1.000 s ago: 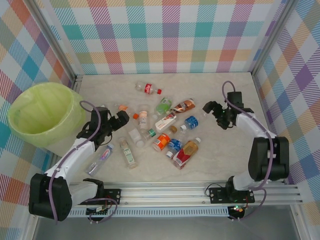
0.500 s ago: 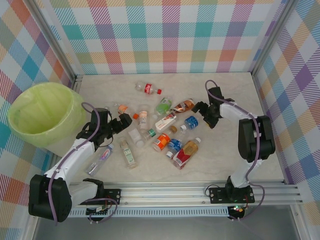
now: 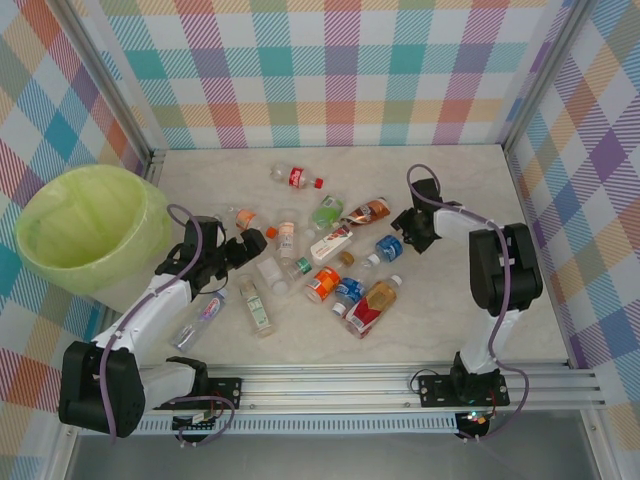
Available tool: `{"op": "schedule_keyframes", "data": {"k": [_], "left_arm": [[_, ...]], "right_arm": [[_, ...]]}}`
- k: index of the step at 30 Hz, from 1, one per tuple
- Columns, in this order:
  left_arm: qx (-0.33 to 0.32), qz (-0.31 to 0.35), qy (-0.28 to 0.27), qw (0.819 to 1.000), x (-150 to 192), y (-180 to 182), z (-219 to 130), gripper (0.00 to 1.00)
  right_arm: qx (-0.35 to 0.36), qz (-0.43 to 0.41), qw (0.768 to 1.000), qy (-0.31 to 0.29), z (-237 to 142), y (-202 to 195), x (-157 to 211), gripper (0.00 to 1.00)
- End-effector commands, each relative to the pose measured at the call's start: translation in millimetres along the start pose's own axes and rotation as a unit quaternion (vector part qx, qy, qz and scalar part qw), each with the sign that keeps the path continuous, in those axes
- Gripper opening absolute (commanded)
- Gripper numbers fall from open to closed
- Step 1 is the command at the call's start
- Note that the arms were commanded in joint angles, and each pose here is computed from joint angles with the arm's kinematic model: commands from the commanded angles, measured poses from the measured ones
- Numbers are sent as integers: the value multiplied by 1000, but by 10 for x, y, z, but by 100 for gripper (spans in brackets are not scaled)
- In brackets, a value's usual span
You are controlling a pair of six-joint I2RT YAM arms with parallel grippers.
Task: Put the plastic bottles in the bin
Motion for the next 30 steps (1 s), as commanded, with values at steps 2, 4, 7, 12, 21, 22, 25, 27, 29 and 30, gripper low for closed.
{"op": "schedule_keyframes", "data": {"k": [2, 4, 7, 12, 21, 22, 25, 27, 29, 30], "left_arm": [[33, 23, 9, 999, -13, -98, 22, 100], [47, 29, 15, 998, -24, -146, 39, 100], [81, 41, 19, 996, -41, -270, 72, 100], [139, 93, 19, 986, -50, -636, 115, 100], [300, 228, 0, 926, 135, -1504, 123, 100], [316, 241, 1, 918, 157, -1595, 116, 100], [345, 282, 10, 895, 247, -1815, 126, 100], [356, 304, 11, 884, 285, -1946, 132, 100], [370, 321, 14, 872, 312, -2065, 135, 100], [374, 325, 15, 868, 313, -2107, 139, 100]], "right_arm": [[-53, -23, 996, -73, -263, 49, -61, 54], [-85, -40, 991, -93, -423, 80, -70, 52], [-133, -64, 981, -127, -696, 113, -77, 48], [-234, -109, 950, -175, -1148, 135, -13, 46], [-422, -192, 874, -143, -1781, 274, 306, 47], [-441, -196, 865, -134, -1822, 306, 343, 47], [-496, -211, 836, -104, -1923, 448, 486, 48], [-520, -225, 819, -86, -1979, 566, 588, 48], [-533, -242, 808, -72, -2022, 689, 697, 50], [-537, -248, 803, -67, -2036, 736, 743, 51]]}}
Point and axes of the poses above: each hand's point on the last joint's axis, 136 mm out from that joint toward the fingers, its own z axis out along the fingers, its own y axis along the line the jaws close on, x = y × z, the point moved 9 cm from there along -z, back along the fingers, and after that the axes turned 4 degrees about z, right-handed, at the moved point
